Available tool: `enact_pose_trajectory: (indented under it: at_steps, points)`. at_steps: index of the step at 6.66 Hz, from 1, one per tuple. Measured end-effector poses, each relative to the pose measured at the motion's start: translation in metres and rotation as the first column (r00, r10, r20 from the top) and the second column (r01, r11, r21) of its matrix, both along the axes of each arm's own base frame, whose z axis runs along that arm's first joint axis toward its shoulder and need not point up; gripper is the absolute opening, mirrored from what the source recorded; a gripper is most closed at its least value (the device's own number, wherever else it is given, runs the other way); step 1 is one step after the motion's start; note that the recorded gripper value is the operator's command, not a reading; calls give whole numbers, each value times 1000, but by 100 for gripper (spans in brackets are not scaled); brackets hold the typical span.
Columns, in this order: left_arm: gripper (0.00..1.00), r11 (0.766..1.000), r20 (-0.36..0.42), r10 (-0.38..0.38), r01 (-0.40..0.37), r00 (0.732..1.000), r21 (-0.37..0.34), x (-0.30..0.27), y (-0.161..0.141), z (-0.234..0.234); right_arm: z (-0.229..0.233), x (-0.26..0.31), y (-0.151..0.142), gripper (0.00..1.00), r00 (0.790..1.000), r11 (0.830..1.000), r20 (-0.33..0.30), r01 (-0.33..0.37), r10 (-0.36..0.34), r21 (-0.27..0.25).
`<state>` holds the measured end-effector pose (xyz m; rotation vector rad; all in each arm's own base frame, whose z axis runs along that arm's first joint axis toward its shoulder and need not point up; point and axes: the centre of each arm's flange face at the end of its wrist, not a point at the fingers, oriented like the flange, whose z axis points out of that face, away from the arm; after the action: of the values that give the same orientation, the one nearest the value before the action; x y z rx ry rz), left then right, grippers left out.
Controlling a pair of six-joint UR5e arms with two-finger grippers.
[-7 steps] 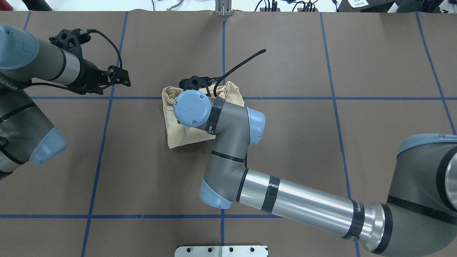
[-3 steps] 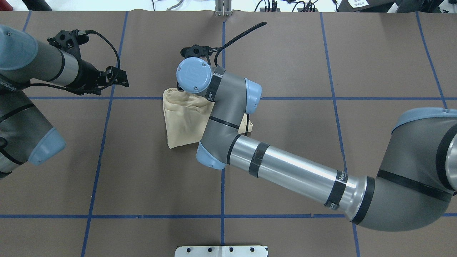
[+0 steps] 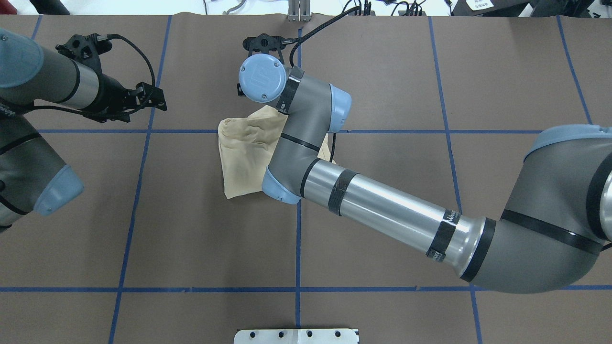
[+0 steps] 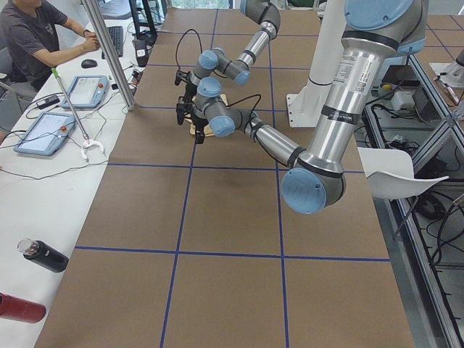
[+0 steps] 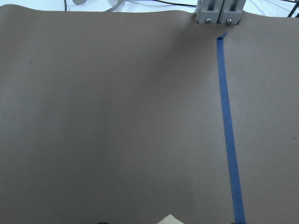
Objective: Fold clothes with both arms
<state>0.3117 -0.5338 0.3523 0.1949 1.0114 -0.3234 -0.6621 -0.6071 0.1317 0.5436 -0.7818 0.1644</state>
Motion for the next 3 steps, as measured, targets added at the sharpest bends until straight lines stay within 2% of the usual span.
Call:
enact_pose_trajectory:
  at_steps: [1, 2, 3]
  points:
    - [100, 1000, 6, -3, 3, 1000, 19, -9, -5, 0, -6, 11, -10, 99, 1000, 1000, 2, -5, 5, 3]
    - [100, 998, 17, 10, -11, 1000, 57, -21, -11, -1, -16, 35, -24, 99, 1000, 1000, -12, 8, -8, -18]
    - [100, 994, 36, 32, -36, 999, 101, -39, -15, 2, -30, 73, -38, 99, 999, 997, -42, 28, -31, -68]
